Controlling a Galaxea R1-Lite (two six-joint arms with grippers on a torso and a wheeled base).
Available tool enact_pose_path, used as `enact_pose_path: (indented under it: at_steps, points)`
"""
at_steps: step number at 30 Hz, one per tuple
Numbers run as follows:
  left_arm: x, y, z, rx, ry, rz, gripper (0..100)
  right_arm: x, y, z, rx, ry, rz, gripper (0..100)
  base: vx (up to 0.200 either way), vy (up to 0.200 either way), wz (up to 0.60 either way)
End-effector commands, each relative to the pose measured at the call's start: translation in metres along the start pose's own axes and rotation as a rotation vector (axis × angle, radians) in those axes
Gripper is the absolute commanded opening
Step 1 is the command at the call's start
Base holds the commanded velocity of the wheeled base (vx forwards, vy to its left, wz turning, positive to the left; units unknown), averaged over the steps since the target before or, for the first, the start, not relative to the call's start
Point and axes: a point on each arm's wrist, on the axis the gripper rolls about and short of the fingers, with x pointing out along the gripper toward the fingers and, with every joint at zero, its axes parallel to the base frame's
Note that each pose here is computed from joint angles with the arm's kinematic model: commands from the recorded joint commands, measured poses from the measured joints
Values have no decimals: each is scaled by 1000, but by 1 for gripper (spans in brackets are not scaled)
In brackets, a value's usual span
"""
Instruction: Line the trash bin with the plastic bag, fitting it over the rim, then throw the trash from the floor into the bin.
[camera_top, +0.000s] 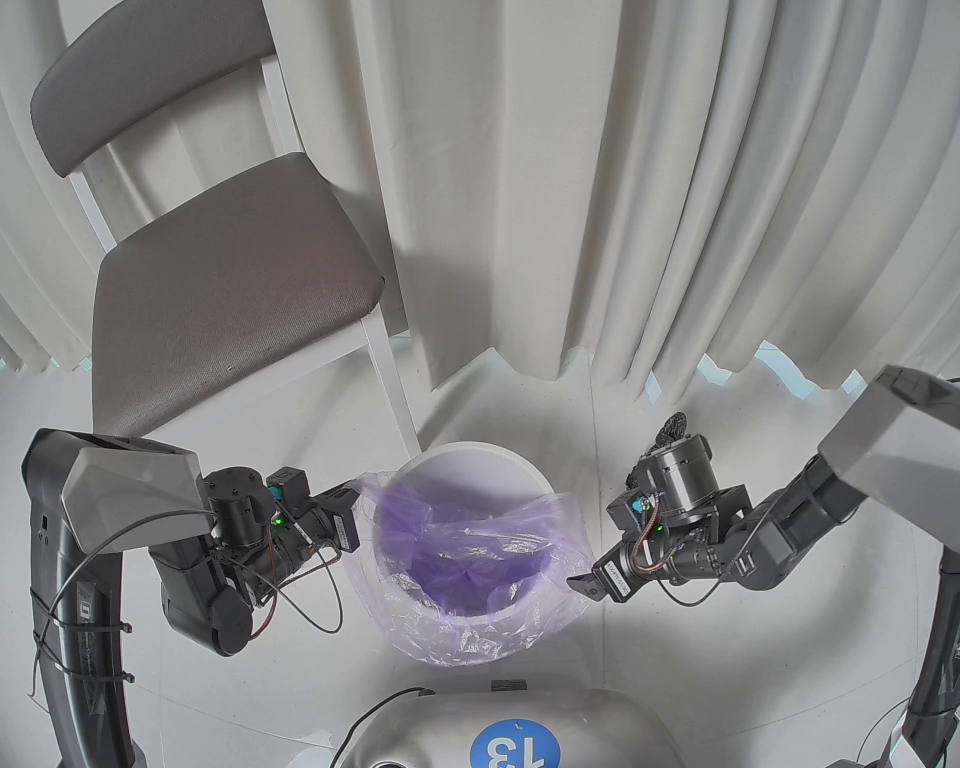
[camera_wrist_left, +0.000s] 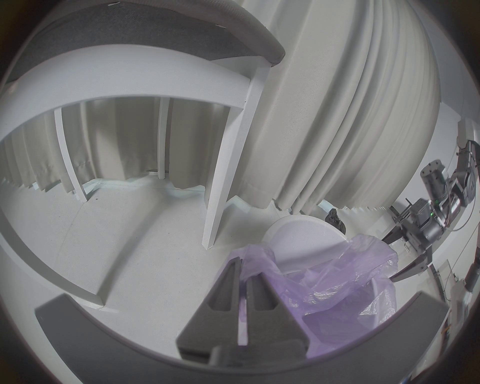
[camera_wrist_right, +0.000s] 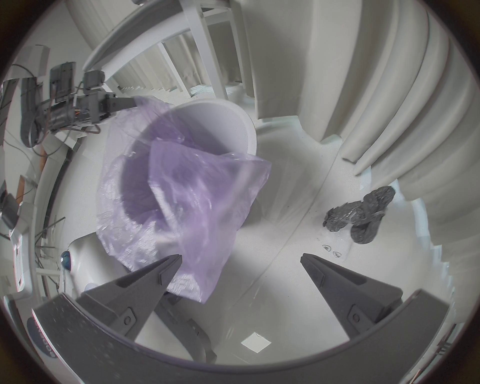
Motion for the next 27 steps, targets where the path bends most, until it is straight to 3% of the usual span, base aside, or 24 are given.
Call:
enact_pose_path:
  at_steps: [1,9,14,18,19,27]
  points:
    - [0,-4,3,0,-21,-13,0,-63,-3,26,-49,-82,-2,100,0,0,0]
    - [4,-2,-8,-3,4,8,0,-84,2,55,-115,-197,-7,100,0,0,0]
    - [6,0,-15,2,22,26,0,-54,27,67,-159,-287,26,100,0,0,0]
    - [4,3,-20,3,42,39,0,-31,39,69,-217,-300,67,100,0,0,0]
    - [3,4,-19,2,40,41,100,-27,40,68,-234,-298,91,100,0,0,0]
    - [-6,17,-1,-4,-6,61,100,-6,51,69,-336,-317,200,100,0,0,0]
